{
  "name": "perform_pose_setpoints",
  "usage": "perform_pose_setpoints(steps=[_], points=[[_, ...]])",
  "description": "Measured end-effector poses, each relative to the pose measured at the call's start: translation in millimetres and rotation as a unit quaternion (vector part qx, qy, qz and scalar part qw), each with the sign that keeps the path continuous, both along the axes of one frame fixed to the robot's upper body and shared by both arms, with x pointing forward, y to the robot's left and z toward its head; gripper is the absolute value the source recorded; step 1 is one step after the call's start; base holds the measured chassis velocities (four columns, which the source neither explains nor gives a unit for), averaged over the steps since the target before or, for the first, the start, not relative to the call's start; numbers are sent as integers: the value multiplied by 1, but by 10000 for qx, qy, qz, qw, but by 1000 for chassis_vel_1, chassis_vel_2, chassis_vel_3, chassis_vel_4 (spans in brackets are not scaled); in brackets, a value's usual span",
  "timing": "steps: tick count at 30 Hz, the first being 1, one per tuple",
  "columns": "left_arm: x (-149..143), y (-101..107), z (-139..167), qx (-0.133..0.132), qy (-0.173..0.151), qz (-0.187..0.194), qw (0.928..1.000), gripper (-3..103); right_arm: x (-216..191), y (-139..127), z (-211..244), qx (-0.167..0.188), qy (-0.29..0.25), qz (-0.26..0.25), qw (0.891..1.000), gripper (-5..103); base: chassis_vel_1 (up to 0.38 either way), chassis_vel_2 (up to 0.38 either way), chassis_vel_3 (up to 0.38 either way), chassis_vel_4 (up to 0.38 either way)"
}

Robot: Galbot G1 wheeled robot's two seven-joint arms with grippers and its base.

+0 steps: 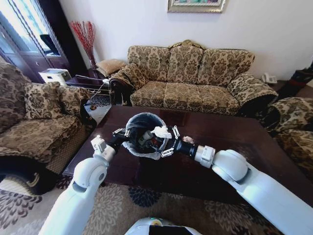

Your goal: Move to the front of the table and place the trash on the table into the trash bin.

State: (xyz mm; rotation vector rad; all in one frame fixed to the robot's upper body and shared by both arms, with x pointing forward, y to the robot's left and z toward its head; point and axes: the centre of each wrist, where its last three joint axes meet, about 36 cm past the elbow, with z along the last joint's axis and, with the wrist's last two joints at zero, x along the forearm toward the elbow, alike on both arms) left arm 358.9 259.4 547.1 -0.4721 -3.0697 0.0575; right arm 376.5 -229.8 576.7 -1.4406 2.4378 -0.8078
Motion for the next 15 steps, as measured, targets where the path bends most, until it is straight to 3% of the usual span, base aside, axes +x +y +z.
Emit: perform_pose_setpoints(steps=[15], points=[[-8,-9,5,-45,12,-156,9999,3,6,10,1,349,-99,-125,9993,100,0,0,0,0]])
